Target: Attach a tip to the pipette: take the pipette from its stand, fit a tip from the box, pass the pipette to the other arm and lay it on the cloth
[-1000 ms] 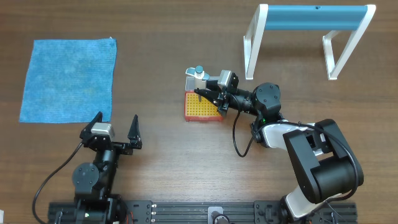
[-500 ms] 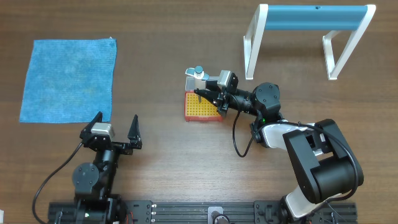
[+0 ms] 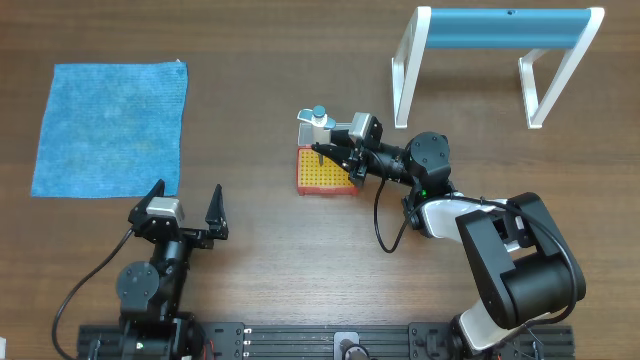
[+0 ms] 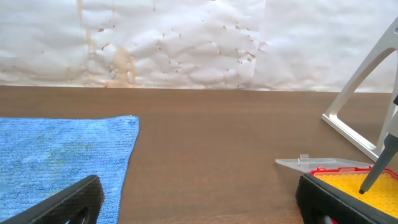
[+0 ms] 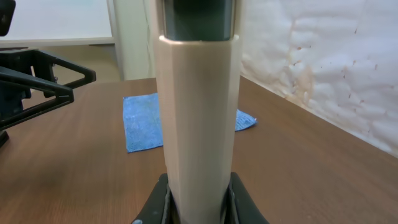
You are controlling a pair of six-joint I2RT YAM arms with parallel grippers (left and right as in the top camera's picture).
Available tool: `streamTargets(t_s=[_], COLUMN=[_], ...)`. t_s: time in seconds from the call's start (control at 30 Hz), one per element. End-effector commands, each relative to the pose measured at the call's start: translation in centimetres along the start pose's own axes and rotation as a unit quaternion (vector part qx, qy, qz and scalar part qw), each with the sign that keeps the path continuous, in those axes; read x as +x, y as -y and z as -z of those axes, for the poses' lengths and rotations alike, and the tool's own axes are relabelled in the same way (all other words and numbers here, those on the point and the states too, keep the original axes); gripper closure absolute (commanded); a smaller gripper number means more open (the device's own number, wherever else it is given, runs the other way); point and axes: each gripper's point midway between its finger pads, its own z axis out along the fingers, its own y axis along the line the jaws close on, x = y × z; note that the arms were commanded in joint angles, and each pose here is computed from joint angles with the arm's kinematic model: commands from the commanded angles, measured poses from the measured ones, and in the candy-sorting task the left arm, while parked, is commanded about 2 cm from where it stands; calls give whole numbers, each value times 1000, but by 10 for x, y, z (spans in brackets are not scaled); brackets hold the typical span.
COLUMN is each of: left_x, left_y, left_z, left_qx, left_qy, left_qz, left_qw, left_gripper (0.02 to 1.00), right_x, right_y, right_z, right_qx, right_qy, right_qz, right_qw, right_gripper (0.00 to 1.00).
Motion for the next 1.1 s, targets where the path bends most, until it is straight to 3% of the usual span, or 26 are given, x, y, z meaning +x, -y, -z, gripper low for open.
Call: streamTargets(t_s=[0.03, 0.5, 1.1], left_x=[1, 1, 1], left_y=[-1, -1, -1], left_z=[0, 0, 0], left_qx=[-3, -3, -3], left_qy=[-1, -1, -1], left_qz=[-5, -5, -5], left_qw=[1000, 1000, 1000], left_gripper=[20, 20, 20], right_x=[-6, 8, -7], right_y=[-1, -10, -11], right_z=[-3, -8, -7], right_qx=[-5, -19, -21], right_qy=[3, -16, 2], right_qz=[7, -17, 7], right_qw=[1000, 1000, 1000], right_gripper=[923, 921, 925])
